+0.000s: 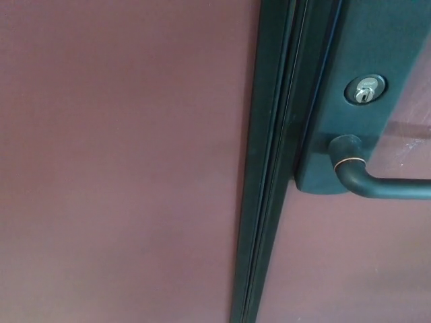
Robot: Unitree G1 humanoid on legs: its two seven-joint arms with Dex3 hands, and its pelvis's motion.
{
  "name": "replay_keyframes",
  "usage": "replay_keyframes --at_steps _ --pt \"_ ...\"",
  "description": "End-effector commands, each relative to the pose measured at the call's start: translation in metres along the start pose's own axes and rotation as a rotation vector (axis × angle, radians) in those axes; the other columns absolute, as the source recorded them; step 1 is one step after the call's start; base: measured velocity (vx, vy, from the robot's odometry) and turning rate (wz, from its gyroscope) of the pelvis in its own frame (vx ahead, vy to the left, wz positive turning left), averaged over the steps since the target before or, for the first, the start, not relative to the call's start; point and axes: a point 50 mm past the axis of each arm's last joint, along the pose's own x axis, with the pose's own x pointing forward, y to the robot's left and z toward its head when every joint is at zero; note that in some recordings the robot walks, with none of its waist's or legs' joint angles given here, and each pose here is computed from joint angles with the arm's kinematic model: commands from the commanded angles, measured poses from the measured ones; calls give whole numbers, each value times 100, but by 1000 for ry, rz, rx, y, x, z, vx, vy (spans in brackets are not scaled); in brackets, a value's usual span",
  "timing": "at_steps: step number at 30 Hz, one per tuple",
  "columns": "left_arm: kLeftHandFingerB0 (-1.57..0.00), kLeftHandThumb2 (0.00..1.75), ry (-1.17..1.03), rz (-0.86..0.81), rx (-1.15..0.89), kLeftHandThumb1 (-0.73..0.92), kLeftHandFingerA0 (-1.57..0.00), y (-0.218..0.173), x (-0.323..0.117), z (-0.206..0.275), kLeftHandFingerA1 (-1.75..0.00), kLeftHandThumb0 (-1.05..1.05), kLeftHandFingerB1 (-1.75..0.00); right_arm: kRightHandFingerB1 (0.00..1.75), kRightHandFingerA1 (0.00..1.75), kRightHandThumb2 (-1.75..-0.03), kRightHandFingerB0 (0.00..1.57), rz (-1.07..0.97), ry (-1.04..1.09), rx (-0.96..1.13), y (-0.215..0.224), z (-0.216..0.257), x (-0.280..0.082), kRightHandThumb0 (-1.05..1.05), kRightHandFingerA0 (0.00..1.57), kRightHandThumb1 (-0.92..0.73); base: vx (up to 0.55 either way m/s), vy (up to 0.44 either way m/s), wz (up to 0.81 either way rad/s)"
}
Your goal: The robot walks towards the door handle and put its right hand on it and twist the handle
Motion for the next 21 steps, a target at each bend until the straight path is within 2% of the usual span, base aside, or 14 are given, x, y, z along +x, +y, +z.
replay_keyframes --at_steps 1,2,3,5,6,7,8,9,10,21 --pt "-46 55 -20 -3 -3 50 -62 9 -1 3 -45 -25 -38 57 66 -74 62 475 105 40 30 21 39 -49 75 -36 0 0 0" --pt "-46 55 -18 0 -3 50 -62 9 -1 1 -45 -25 -38 56 66 -74 59 516 116 31 33 22 42 -48 74 -36 0 0 0" --pt "-46 56 -15 1 -2 50 -62 9 -1 1 -45 -25 -38 45 53 -53 66 549 125 18 35 22 43 -41 73 -44 0 0 0" --pt "-46 56 -15 -2 -11 50 -62 8 -1 1 -45 -25 -38 44 52 -53 62 613 140 -10 38 19 45 -41 70 -45 0 0 0" --pt "-46 56 -10 -4 -23 50 -62 9 -1 0 -45 -25 -38 53 64 -77 48 644 149 -21 40 17 45 -44 66 -38 0 0 0" --pt "-46 56 -1 -6 -35 50 -62 9 -2 -1 -45 -25 -38 53 64 -77 48 668 158 -29 41 15 45 -44 66 -38 0 0 0" --pt "-46 56 1 -5 -34 50 -63 9 -2 -2 -45 -25 -38 42 50 -54 58 684 162 -33 43 13 45 -41 66 -48 0 0 0" --pt "-46 56 4 -6 -20 50 -63 8 -3 -5 -45 -25 -38 41 49 -55 55 730 183 -47 47 7 43 -40 63 -50 0 0 0" --pt "-43 66 6 -7 -17 42 -59 8 -3 -5 -52 -33 -46 41 49 -55 54 749 194 -53 48 5 43 -41 63 -51 0 0 0" --pt "-43 66 19 2 -27 41 -59 10 -5 -12 -52 -33 -46 38 47 -56 48 895 323 -113 64 -12 39 -45 60 -53 0 0 0"
